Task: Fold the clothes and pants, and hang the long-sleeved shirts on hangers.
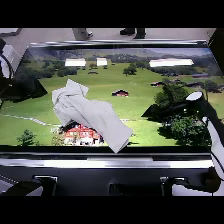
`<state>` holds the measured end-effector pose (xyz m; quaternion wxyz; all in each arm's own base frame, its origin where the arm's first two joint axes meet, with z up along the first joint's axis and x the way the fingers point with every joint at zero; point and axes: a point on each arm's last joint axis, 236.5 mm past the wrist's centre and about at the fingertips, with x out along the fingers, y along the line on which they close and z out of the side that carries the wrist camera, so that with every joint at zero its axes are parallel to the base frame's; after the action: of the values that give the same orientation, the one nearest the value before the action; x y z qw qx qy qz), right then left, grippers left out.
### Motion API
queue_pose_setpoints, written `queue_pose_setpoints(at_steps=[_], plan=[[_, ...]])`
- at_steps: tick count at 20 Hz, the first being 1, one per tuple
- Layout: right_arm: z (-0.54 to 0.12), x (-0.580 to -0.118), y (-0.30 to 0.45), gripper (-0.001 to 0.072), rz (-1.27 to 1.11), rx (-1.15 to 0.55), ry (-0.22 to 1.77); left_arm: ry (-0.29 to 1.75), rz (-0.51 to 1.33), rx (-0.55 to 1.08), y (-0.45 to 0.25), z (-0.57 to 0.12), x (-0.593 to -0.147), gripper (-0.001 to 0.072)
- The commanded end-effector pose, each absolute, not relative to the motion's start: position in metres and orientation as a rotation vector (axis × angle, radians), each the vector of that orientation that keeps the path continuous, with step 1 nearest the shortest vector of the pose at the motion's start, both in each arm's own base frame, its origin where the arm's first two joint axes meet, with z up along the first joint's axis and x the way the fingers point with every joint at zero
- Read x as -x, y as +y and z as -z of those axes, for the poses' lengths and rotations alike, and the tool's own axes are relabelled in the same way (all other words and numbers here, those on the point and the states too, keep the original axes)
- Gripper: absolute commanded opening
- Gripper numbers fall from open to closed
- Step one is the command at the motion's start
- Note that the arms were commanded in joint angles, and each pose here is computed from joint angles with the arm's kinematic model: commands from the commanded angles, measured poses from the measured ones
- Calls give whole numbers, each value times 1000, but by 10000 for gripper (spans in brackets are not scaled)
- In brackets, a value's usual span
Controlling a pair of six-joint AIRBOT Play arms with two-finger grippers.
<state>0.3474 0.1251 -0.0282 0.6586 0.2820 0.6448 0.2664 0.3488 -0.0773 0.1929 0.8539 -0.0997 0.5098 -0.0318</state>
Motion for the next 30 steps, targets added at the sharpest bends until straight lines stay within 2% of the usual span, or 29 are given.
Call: queue_pose_setpoints(at_steps=[1,5,22,26,29,30], plan=[[60,-331,141,537,-612,-592,1473,1067,31,187,-67,-192,-350,532],[69,-327,157,546,-632,-560,1490,1064,30,189,-67,-192,-351,532],[93,-308,176,544,-611,-742,1602,1085,24,189,-68,-184,-356,534],[93,-313,180,544,-600,-771,1579,1095,23,188,-69,-180,-358,534],[99,-310,198,543,-598,-717,1585,1094,17,191,-66,-180,-359,534],[101,-307,206,520,-607,-686,1586,1095,14,194,-65,-180,-359,534]])
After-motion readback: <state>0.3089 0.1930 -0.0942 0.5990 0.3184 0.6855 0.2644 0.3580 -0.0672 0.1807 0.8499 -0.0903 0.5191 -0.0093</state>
